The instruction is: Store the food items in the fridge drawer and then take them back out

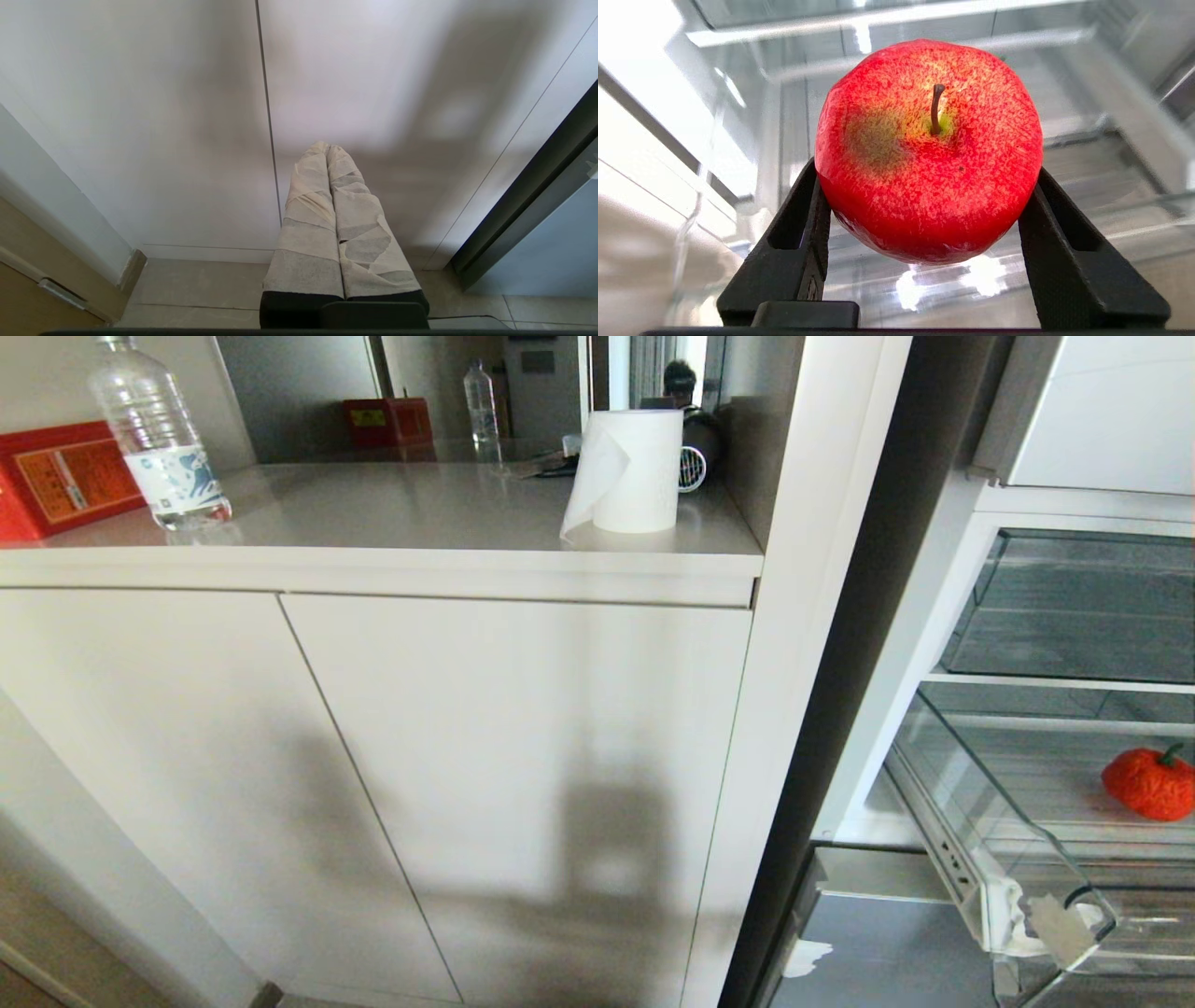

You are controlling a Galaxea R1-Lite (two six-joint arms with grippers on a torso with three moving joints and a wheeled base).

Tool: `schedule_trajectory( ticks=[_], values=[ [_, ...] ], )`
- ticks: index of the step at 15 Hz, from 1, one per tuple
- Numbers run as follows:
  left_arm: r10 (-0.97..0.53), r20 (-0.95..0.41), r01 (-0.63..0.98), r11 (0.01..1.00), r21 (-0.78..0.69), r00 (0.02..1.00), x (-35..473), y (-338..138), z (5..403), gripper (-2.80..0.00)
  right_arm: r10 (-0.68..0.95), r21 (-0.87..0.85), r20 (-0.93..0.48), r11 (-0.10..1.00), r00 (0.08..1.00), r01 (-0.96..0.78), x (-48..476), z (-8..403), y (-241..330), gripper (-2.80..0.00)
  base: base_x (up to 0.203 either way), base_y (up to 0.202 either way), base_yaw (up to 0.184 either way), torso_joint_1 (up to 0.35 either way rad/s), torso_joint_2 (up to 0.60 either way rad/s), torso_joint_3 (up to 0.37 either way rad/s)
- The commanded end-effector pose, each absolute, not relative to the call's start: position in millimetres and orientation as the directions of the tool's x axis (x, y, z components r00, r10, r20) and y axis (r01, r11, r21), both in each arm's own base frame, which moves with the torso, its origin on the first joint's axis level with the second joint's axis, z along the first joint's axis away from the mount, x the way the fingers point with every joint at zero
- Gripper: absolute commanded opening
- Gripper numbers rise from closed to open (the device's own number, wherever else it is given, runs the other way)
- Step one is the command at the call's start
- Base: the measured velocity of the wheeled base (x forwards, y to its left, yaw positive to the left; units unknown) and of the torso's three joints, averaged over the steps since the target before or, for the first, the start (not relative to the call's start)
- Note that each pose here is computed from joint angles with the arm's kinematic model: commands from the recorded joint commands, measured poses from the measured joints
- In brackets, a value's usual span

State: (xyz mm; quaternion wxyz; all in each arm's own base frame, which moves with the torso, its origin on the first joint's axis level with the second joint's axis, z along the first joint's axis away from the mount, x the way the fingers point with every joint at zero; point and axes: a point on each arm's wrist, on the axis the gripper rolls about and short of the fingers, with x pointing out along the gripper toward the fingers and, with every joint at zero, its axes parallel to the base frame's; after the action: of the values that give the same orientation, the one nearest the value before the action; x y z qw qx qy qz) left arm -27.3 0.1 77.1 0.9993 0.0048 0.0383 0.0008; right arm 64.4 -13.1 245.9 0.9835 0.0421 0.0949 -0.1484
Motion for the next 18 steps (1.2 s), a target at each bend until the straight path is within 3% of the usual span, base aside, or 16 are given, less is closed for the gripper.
schedule_trajectory(
  ticks=[1, 4, 7, 13, 18],
  values=[
    [0.003, -0.077, -0.002, 1.000, 0.010, 0.997, -27, 0, 77, -2.80, -0.276, 0.067, -0.087, 0.957, 0.957, 0.282, 33, 247, -8, -2.80, 0.000, 0.000, 0.000, 0.000, 0.00, 0.000],
    [0.004, -0.077, -0.003, 1.000, 0.010, 0.997, -27, 0, 77, -2.80, -0.205, 0.015, -0.017, 0.979, 0.979, 0.205, 1, 233, -1, -2.80, 0.000, 0.000, 0.000, 0.000, 0.00, 0.000],
    [0.003, -0.077, -0.002, 1.000, 0.010, 0.997, -27, 0, 77, -2.80, -0.102, -0.023, -0.038, 0.995, 0.994, 0.101, -16, 190, 4, -2.80, 0.000, 0.000, 0.000, 0.000, 0.00, 0.000],
    [0.005, -0.077, -0.004, 1.000, 0.010, 0.997, -27, 0, 77, -2.80, 0.052, -0.172, -0.129, 0.982, 0.990, -0.074, -2, 111, 2, -2.80, 0.000, 0.000, 0.000, 0.000, 0.00, 0.000],
    [0.005, -0.077, -0.004, 1.000, 0.010, 0.997, -27, 0, 77, -2.80, 0.050, -0.194, -0.132, 0.978, 0.990, -0.075, -11, 82, 2, -2.80, 0.000, 0.000, 0.000, 0.000, 0.00, 0.000]
  ],
)
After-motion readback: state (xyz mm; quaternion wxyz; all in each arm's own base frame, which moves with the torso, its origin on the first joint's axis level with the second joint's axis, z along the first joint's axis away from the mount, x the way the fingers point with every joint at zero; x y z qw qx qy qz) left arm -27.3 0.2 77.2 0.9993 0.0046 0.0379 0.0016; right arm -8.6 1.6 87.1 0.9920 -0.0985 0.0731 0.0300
